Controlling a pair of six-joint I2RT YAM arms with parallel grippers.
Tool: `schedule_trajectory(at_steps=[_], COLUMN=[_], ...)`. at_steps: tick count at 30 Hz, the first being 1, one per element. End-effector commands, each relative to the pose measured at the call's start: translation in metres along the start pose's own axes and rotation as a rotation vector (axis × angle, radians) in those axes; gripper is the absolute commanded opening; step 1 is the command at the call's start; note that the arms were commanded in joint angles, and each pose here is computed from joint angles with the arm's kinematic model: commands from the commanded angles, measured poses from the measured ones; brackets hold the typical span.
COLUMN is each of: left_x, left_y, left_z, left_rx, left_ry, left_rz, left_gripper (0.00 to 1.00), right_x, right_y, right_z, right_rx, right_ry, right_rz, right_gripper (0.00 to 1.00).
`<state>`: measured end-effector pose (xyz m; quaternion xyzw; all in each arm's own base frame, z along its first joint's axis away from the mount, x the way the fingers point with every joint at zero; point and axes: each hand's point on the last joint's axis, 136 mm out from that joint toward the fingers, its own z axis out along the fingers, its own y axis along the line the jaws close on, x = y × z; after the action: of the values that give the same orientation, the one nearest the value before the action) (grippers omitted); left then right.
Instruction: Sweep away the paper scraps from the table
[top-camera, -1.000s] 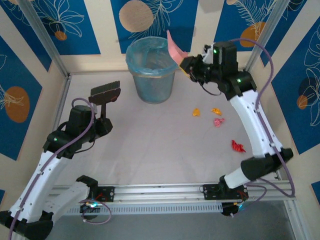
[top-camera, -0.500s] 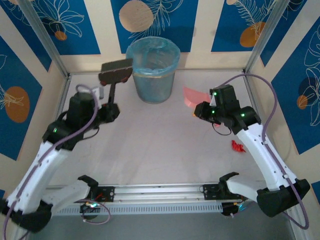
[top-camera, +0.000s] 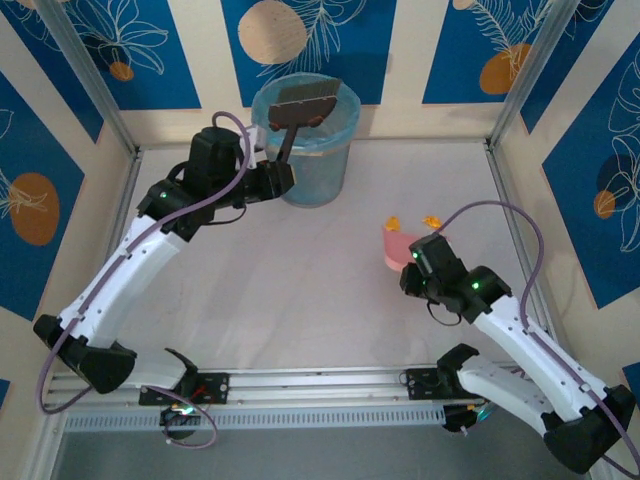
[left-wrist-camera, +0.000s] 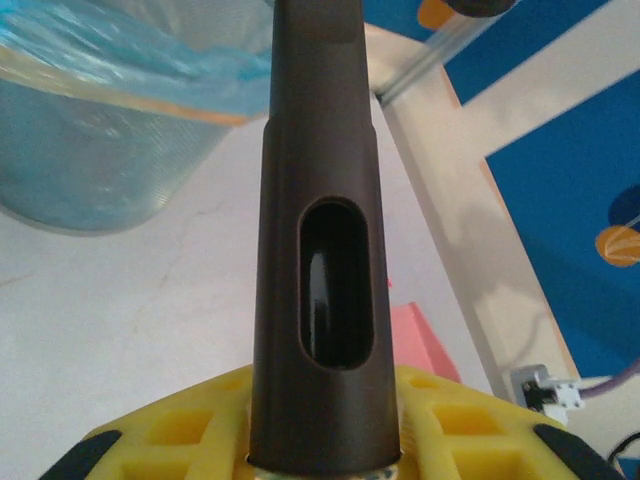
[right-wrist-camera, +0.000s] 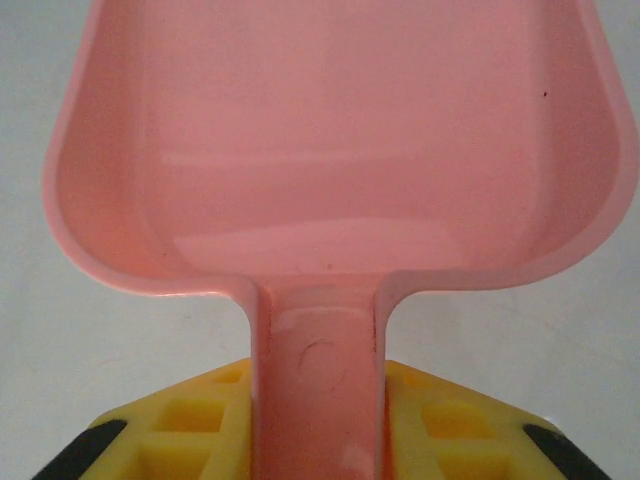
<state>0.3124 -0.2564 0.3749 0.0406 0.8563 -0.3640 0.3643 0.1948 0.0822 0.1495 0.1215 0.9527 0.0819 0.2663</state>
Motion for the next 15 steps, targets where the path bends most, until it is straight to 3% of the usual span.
schedule_trajectory(at_steps=[1,7,15], left_x=[0.006,0.033,0.072], left_y=[-0.031,-0.058,-0.081], left_z=[0.002,0.041,0.11], left_rx=[0.108,0.114,0.071], left_ry=[0.026,0.083,0.251], left_rz=[0.061,0.124,0.155], left_gripper=[0.0,0.0,0.0], right_x=[0.016,0.042,0.056], right_y=[-0.026,-0.032,-0.027], right_z=[0.002,0.007,0.04], right_rx=[0.095,0.058,0.039], right_ry=[0.004,0.058,0.084], right_rz=[0.129,0.126,0.067], right_gripper=[0.0,0.0,0.0])
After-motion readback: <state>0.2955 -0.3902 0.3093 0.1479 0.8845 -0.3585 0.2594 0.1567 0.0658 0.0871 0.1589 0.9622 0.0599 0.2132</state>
